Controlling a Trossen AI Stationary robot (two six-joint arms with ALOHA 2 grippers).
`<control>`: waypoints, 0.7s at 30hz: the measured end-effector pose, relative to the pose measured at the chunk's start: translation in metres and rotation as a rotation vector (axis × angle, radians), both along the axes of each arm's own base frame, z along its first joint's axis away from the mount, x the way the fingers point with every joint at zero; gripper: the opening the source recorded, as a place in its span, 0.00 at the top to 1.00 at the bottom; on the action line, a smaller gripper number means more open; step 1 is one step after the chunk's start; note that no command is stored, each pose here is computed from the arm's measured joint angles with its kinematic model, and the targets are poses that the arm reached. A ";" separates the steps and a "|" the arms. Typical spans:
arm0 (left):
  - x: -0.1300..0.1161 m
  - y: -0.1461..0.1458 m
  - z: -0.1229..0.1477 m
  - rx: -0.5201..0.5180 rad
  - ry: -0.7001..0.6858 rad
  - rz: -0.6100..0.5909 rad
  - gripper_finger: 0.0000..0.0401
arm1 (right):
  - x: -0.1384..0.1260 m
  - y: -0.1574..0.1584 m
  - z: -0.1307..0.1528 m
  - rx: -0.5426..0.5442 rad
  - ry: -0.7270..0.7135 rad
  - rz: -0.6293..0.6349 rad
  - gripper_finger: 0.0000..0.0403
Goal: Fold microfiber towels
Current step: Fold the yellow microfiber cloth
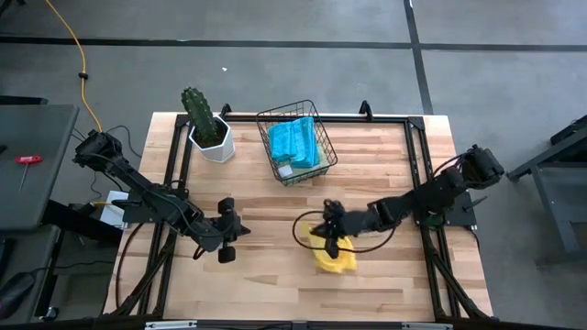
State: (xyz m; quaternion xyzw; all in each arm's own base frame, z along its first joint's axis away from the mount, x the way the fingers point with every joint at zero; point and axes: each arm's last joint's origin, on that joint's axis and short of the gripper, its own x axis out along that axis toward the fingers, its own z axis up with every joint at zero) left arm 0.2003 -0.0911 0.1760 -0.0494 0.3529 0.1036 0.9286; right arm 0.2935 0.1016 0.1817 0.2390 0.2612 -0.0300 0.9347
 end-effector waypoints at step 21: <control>0.013 -0.008 0.018 0.046 -0.224 -0.042 0.76 | 0.029 -0.004 0.010 -0.134 -0.389 0.266 1.00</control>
